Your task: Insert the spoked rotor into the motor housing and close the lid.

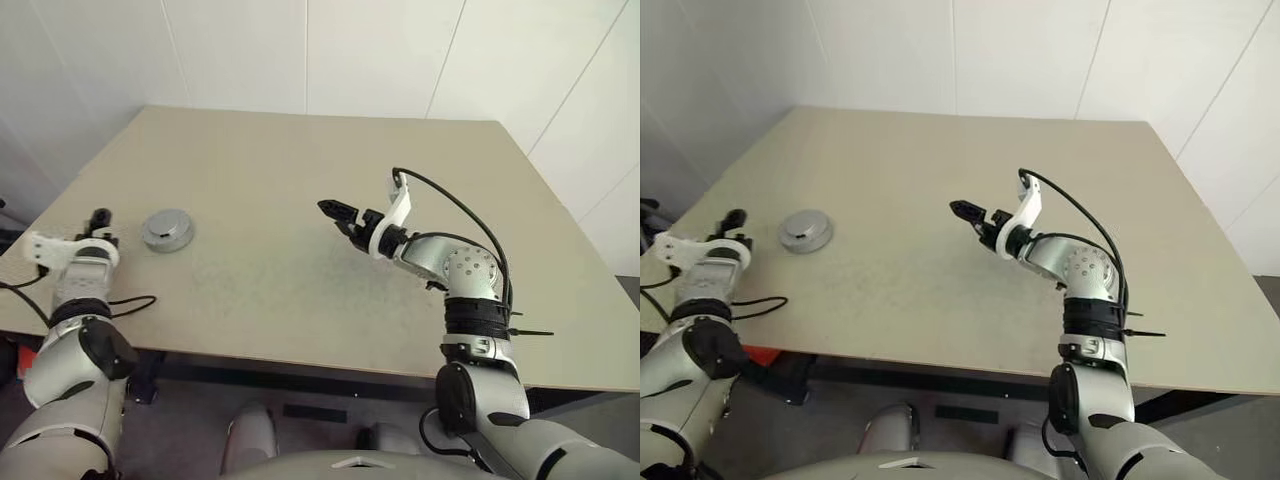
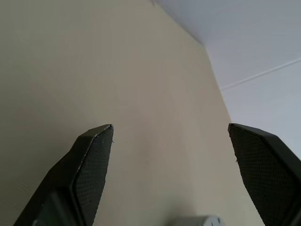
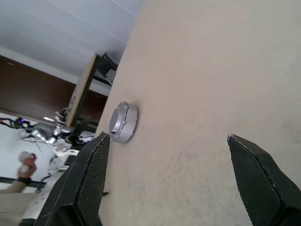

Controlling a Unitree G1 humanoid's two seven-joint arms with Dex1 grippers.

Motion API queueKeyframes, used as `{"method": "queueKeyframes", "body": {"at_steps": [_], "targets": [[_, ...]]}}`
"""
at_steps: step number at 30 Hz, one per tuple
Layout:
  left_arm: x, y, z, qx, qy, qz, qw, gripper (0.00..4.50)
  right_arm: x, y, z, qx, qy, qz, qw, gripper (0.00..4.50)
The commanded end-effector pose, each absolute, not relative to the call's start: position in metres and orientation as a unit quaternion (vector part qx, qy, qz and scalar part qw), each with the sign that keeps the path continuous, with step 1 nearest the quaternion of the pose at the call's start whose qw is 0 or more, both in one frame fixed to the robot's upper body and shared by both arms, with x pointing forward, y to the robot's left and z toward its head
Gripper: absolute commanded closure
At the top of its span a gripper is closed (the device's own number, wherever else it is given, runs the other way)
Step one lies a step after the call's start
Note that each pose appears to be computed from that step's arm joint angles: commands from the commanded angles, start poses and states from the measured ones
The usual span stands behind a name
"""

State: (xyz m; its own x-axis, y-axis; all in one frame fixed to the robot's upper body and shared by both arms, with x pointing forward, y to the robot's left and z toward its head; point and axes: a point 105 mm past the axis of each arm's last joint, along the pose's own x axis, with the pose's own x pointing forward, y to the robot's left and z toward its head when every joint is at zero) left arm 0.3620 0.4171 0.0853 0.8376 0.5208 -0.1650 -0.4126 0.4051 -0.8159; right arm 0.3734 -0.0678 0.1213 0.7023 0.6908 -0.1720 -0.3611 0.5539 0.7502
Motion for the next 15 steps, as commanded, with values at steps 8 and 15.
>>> {"method": "queueKeyframes", "body": {"at_steps": [8, 15], "targets": [[0.426, 0.348, 0.23, -0.229, -0.165, 0.066, 0.957, 0.35, 0.384, -0.111, 0.161, 0.105, 0.024, 0.339, 0.935, 0.0], [0.439, 0.191, 0.228, -0.049, -0.106, -0.296, 0.948, 0.35, 0.373, -0.17, 0.161, -0.088, 0.015, 0.34, 0.936, 0.0]]}}
